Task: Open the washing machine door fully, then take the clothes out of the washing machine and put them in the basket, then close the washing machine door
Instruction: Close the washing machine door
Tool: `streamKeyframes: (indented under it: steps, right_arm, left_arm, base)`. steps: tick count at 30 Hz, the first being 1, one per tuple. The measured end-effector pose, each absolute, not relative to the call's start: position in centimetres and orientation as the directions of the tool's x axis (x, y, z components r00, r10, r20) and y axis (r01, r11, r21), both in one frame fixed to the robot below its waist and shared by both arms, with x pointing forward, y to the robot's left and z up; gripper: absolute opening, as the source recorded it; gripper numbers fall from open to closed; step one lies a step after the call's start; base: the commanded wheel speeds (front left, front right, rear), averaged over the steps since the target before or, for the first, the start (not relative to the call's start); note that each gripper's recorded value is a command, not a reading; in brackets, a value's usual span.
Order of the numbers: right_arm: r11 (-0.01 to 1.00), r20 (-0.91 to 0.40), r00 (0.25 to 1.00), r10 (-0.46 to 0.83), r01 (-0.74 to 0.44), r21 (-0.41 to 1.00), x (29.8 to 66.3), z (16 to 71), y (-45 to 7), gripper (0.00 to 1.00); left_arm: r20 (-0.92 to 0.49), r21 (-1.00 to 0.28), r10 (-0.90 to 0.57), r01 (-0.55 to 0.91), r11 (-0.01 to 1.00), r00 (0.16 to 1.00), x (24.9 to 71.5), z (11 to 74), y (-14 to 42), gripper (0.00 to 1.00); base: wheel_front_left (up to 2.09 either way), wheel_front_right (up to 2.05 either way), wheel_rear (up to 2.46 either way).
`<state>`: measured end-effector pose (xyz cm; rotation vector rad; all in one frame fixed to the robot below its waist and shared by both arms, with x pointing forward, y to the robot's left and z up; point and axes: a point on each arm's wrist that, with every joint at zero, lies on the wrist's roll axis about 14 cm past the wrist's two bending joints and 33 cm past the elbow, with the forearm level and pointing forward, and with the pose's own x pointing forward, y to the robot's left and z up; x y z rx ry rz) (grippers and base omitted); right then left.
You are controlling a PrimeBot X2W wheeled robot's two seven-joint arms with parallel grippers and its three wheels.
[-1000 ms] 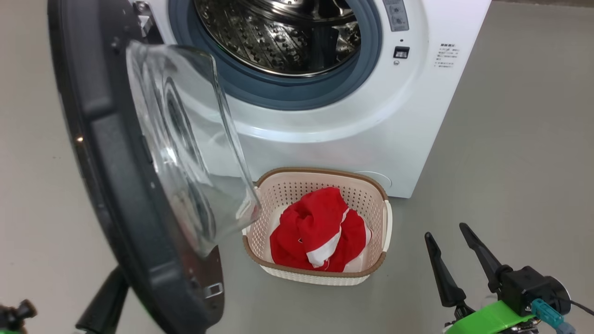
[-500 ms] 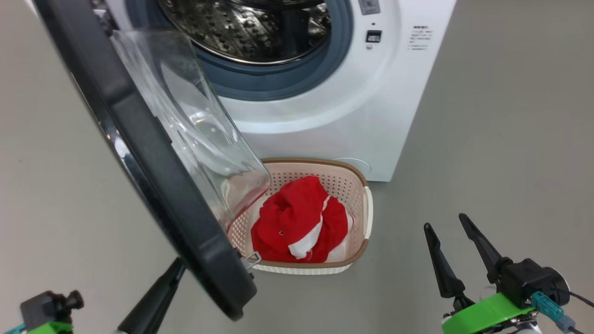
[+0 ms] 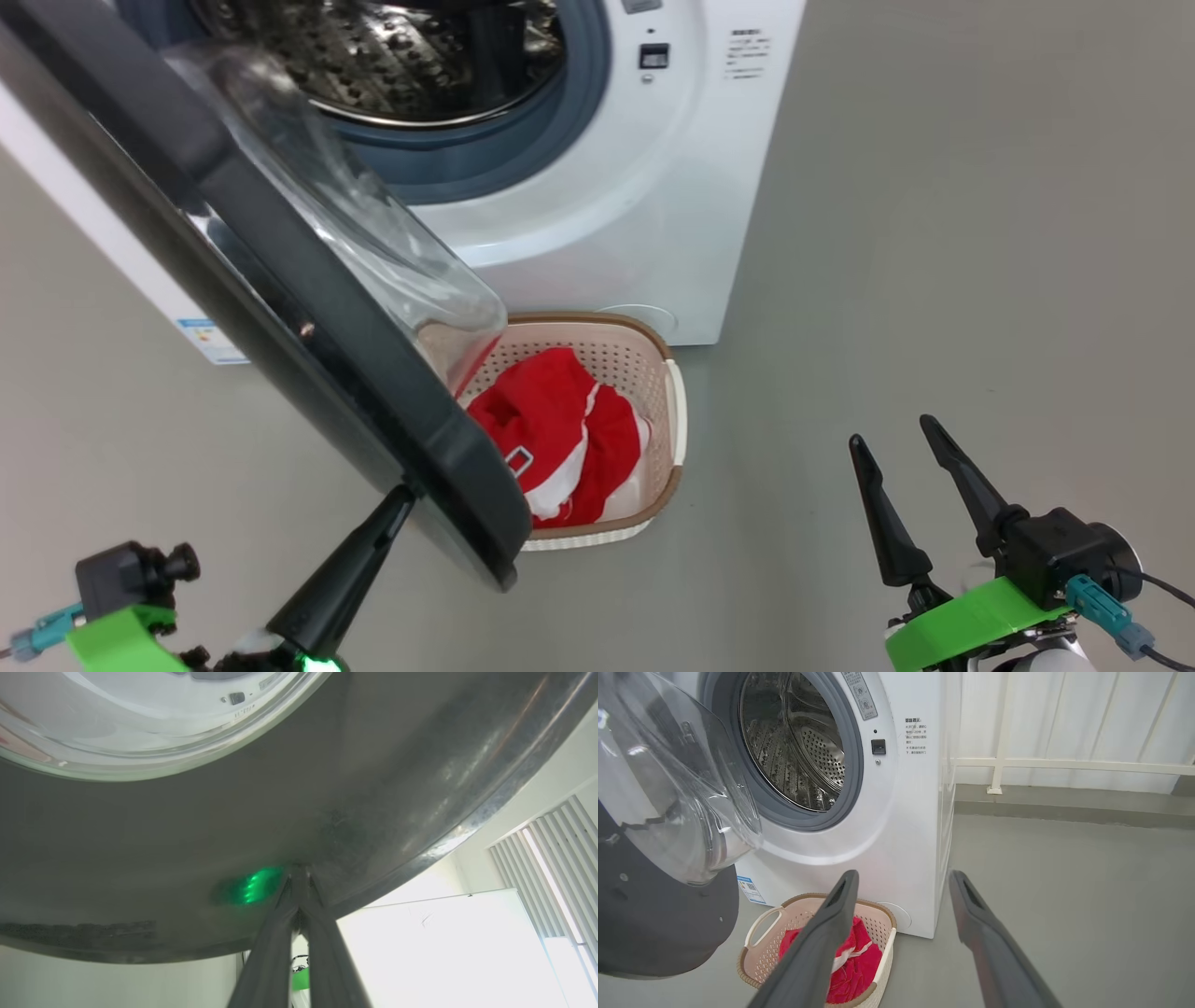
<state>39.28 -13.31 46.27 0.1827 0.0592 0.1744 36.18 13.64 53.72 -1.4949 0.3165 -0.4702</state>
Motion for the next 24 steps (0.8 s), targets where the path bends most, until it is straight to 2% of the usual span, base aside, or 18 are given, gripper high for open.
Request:
streamKeyframes:
  steps: [24]
  right_arm:
    - [0.984,-0.061,0.997,0.051,-0.039,0.171,38.3,45.9,-17.6,1.00]
  left_arm:
    - [0.108,-0.992,-0.640,0.121,-0.024,0.760,41.7,53.2,8.5,0.00]
  base:
    - [0.00,0.00,0.00]
